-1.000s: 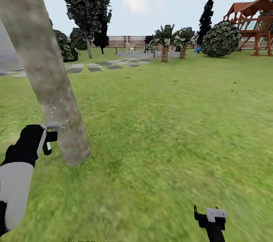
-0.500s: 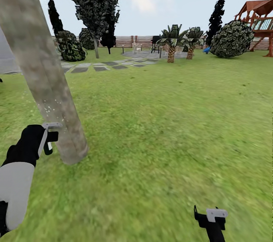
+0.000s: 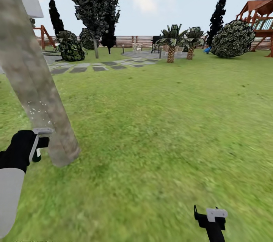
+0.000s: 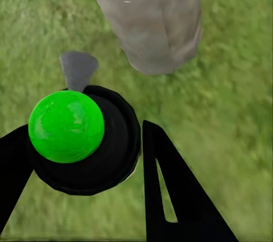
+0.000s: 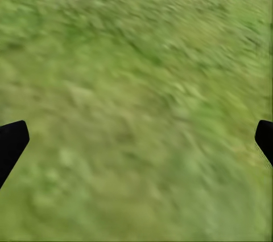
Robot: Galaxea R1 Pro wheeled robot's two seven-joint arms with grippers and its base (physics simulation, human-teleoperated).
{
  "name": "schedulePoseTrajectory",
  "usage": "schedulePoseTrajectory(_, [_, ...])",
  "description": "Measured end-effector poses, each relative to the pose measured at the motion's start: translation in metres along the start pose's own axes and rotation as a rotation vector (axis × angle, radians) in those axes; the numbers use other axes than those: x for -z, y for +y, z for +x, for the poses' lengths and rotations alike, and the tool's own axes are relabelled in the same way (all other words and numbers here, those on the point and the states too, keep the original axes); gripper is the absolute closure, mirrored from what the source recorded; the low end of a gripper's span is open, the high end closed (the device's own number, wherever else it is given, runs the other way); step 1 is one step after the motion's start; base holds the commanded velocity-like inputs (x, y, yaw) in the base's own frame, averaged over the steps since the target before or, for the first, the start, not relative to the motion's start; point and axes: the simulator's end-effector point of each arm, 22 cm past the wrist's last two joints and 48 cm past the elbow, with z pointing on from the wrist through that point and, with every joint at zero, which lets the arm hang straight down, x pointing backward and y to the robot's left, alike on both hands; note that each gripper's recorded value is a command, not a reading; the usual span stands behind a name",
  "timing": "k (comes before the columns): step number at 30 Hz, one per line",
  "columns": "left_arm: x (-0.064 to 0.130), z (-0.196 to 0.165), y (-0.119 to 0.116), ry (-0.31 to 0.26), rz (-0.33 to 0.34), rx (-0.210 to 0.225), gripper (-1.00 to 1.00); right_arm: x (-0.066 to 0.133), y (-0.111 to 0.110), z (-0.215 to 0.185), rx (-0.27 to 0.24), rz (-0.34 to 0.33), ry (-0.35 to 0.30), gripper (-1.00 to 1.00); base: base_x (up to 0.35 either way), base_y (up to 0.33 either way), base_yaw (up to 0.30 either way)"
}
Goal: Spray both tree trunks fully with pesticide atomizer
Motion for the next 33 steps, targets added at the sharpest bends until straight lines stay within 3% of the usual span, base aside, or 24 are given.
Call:
schedulePoseTrajectory(5, [-0.005, 0.015, 0.006, 0.021, -0.006, 0.005, 1.00, 0.000, 0.000, 0.000, 0.000, 0.000, 0.000, -1.00, 0.094, -0.274, 0.266])
schedulePoseTrajectory(13, [-0.005, 0.012, -0.006, 0.002, 0.015, 0.008, 1.00, 0.000, 0.000, 0.000, 0.000, 0.000, 0.000, -1.00, 0.173, -0.241, 0.257])
schedulePoseTrajectory(33, [-0.008, 0.016, -0.015, 0.003, 0.027, 0.006, 1.00, 0.000, 0.000, 0.000, 0.000, 0.000, 0.000, -1.00, 0.217, -0.210, 0.010])
